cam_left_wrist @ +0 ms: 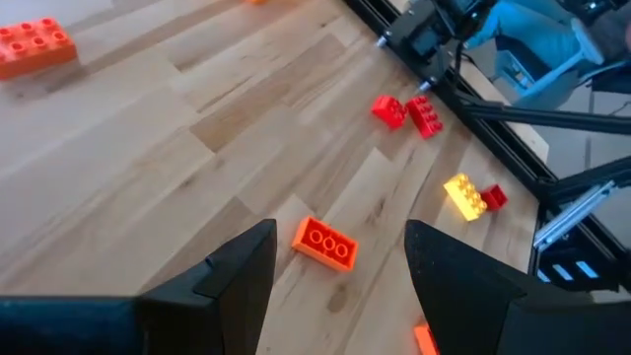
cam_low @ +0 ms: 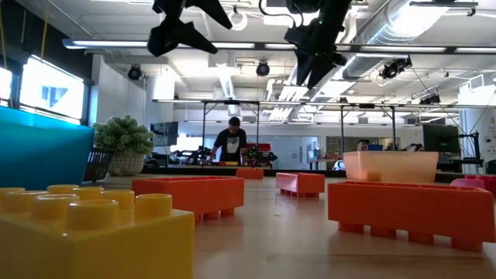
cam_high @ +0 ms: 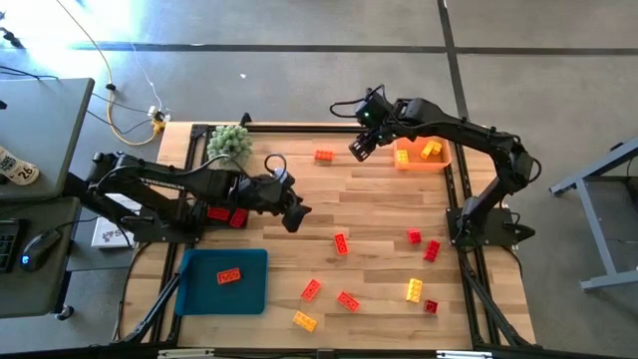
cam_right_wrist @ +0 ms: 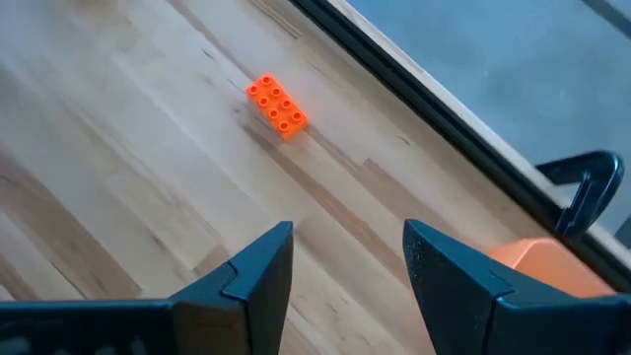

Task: Sort & place blocks by color
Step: Put the orange game piece into the blue bin

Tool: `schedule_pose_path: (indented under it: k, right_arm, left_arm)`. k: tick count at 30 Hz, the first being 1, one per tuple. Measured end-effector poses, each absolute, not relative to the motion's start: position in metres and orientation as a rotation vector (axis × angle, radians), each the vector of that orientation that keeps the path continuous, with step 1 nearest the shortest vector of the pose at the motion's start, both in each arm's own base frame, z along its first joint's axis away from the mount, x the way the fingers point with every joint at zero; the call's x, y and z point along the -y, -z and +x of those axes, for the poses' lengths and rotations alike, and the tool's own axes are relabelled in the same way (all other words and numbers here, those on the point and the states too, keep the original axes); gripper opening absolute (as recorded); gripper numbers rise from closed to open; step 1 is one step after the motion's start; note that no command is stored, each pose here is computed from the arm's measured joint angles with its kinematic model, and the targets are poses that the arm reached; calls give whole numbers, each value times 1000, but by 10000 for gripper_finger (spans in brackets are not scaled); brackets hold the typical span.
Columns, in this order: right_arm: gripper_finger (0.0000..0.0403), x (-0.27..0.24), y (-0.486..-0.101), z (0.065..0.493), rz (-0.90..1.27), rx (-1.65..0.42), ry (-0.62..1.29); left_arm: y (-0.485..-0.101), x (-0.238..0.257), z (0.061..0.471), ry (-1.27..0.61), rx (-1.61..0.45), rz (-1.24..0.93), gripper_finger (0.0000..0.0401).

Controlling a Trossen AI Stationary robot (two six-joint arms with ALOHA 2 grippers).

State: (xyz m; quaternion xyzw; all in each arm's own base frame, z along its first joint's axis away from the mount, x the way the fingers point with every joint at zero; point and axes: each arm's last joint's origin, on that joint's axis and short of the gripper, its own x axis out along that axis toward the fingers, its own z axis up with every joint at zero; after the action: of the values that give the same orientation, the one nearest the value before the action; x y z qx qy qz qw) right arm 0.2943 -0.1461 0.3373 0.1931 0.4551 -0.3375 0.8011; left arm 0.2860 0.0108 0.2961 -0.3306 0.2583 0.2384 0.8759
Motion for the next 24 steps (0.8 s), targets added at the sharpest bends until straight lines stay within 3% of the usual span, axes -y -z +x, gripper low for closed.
schedule_pose_path:
  k: [24]
  right_arm:
    - [181, 145, -337, 295, 714, -851, 901]
  left_arm:
    - [-297, 60, 279, -380, -549, -564, 213]
